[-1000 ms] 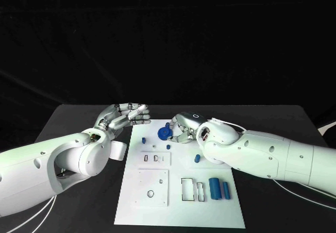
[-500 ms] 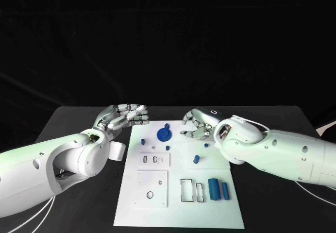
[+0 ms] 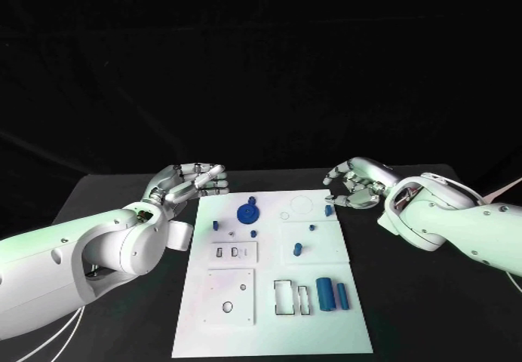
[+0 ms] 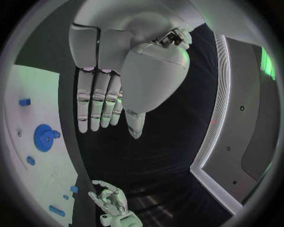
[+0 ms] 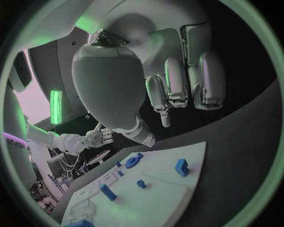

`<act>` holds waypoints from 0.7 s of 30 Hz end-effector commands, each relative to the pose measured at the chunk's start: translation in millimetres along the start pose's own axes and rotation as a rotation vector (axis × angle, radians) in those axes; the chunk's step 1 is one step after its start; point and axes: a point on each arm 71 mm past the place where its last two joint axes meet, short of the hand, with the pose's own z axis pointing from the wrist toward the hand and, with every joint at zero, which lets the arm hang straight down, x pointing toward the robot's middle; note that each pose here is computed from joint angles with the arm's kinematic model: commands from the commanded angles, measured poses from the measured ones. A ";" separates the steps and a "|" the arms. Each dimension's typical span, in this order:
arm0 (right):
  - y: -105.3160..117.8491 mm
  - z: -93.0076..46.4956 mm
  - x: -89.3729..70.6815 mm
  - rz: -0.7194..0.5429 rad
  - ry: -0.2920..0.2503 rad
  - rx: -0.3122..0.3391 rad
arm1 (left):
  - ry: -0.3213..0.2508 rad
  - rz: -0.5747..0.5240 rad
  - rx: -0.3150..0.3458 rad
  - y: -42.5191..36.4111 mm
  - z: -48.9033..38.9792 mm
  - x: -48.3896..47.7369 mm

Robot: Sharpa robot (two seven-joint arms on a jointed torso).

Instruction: Assemble the parts on the task board

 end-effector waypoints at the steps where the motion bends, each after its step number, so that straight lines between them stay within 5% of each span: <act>1: -7.5 -3.9 4.9 0.042 0.055 -0.035 | 0.024 -0.011 0.010 -0.8 1.3 2.6; 21: -32.1 -1.0 32.8 0.013 0.080 0.043 | 0.020 -0.009 0.009 0.2 2.8 1.0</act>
